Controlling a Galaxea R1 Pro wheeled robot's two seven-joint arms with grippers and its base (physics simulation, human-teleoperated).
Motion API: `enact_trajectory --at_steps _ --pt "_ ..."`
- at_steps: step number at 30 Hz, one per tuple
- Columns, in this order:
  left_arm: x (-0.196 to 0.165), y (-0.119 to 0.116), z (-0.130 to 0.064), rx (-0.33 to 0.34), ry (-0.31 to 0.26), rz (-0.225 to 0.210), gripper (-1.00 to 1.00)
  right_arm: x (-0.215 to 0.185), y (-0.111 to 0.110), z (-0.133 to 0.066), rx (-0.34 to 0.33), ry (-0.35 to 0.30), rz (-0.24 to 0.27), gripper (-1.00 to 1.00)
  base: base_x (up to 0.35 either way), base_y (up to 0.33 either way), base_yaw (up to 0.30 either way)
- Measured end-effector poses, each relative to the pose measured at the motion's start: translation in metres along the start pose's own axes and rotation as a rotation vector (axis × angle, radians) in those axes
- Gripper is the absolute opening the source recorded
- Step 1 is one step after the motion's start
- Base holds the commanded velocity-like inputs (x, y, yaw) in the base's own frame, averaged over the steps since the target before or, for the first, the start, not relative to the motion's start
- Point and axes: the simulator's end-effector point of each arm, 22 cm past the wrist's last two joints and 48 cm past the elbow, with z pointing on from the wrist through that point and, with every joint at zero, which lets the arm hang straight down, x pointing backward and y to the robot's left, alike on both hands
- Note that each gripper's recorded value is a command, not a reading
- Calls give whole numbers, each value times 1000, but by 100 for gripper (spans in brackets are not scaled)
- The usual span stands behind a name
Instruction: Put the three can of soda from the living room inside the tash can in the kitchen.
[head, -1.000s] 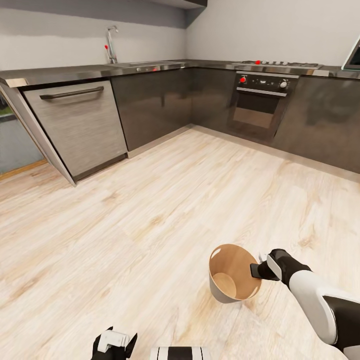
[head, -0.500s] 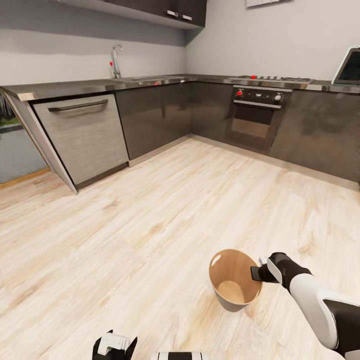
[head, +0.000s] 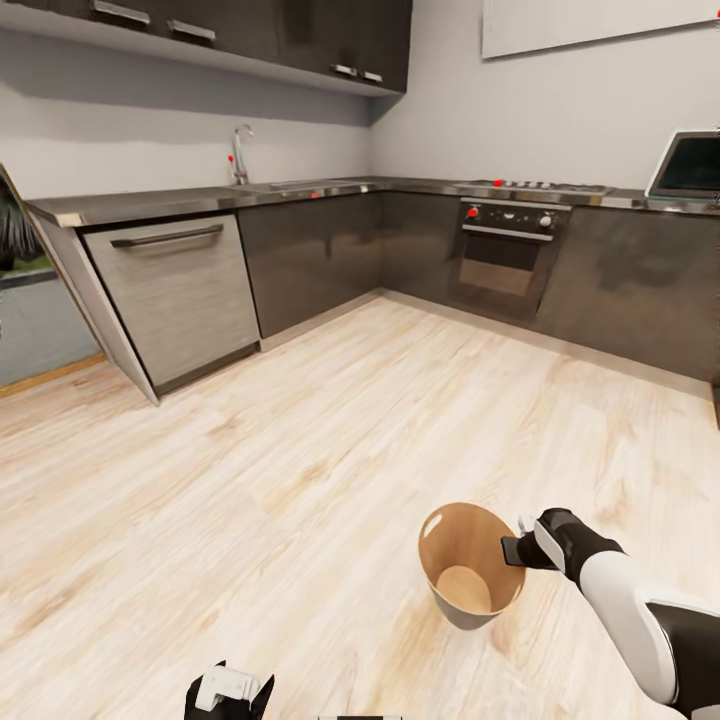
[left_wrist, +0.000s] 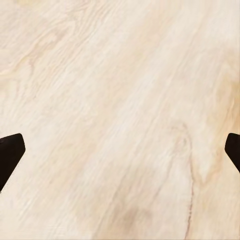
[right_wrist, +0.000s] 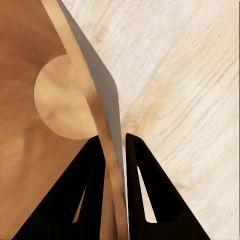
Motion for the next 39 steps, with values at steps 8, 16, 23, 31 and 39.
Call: enact_trajectory --at_steps 8,16,23,31,39 --pt "-14 0 -3 -1 -31 8 100 -19 2 -15 -8 -81 -2 -100 0 0 0" --pt "-29 -1 -7 -2 -63 17 100 -21 -1 -26 -5 -114 -9 -100 0 0 0" --pt "-41 -1 -10 -3 -90 24 100 -24 -1 -39 -9 -137 -6 -100 0 0 0" --pt "-56 -2 -16 -3 -110 29 100 -29 1 -53 -19 -148 -10 -100 0 0 0" --pt "-70 -1 -19 -3 -57 9 100 -35 8 -69 -43 -137 -10 -100 0 0 0"
